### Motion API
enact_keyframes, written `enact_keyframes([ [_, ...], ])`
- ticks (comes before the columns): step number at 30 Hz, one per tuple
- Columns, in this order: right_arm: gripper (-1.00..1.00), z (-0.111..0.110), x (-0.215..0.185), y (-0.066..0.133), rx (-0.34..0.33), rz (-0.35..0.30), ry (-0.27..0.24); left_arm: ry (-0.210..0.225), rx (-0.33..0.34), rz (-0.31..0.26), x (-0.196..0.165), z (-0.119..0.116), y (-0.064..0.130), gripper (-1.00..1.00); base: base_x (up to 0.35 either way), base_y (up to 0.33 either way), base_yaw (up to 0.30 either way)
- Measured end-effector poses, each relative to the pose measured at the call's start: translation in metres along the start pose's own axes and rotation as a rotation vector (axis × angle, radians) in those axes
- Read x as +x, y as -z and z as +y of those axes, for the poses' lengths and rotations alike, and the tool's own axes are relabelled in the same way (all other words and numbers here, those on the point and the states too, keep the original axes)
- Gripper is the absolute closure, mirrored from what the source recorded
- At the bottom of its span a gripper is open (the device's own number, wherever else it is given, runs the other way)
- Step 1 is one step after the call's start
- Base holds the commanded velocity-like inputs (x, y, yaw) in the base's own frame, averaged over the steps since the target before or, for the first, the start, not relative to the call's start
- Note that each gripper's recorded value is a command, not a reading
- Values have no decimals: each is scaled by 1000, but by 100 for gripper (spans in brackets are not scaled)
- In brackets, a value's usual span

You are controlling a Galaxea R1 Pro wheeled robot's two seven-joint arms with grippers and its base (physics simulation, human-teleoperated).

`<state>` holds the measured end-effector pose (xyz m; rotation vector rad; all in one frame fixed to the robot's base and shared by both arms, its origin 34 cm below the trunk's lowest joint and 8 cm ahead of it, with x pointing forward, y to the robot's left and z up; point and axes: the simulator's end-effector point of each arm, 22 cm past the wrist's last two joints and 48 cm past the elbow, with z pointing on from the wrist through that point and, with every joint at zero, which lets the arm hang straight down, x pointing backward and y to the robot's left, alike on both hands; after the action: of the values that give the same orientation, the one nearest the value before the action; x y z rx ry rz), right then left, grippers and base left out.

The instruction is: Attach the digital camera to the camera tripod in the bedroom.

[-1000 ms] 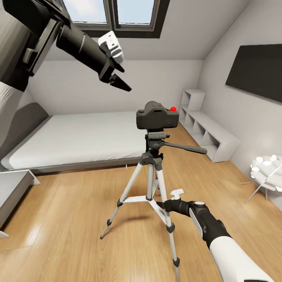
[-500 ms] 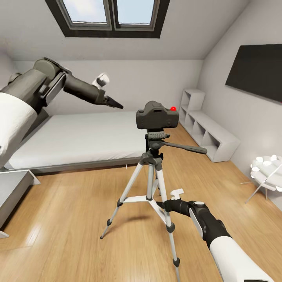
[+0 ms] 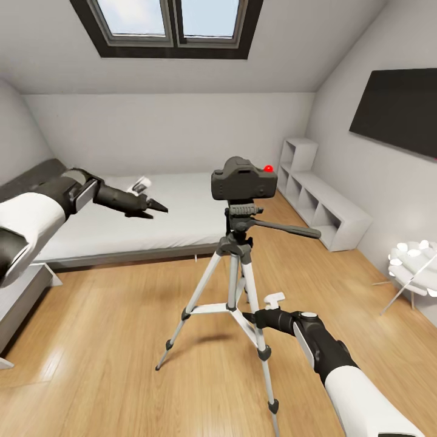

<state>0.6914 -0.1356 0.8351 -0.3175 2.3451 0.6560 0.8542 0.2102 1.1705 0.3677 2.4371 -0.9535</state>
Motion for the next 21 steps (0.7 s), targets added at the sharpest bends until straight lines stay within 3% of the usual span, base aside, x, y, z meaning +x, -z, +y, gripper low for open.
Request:
enact_keyframes([
  [2,100,0,0,0,0,0,0,21,-67,6,15,29,-4,-100,0,0,0],
  [7,100,0,0,0,0,0,-1,62,-184,26,43,74,-9,-100,0,0,0],
  [8,100,0,0,0,0,0,-1,76,-236,42,58,93,-10,-100,0,0,0],
  [14,100,-1,1,0,-1,0,-1,103,-355,96,115,142,-28,-100,0,0,0],
  [21,100,-1,0,0,-1,0,-1,87,-389,119,172,172,-52,-100,0,0,0],
])
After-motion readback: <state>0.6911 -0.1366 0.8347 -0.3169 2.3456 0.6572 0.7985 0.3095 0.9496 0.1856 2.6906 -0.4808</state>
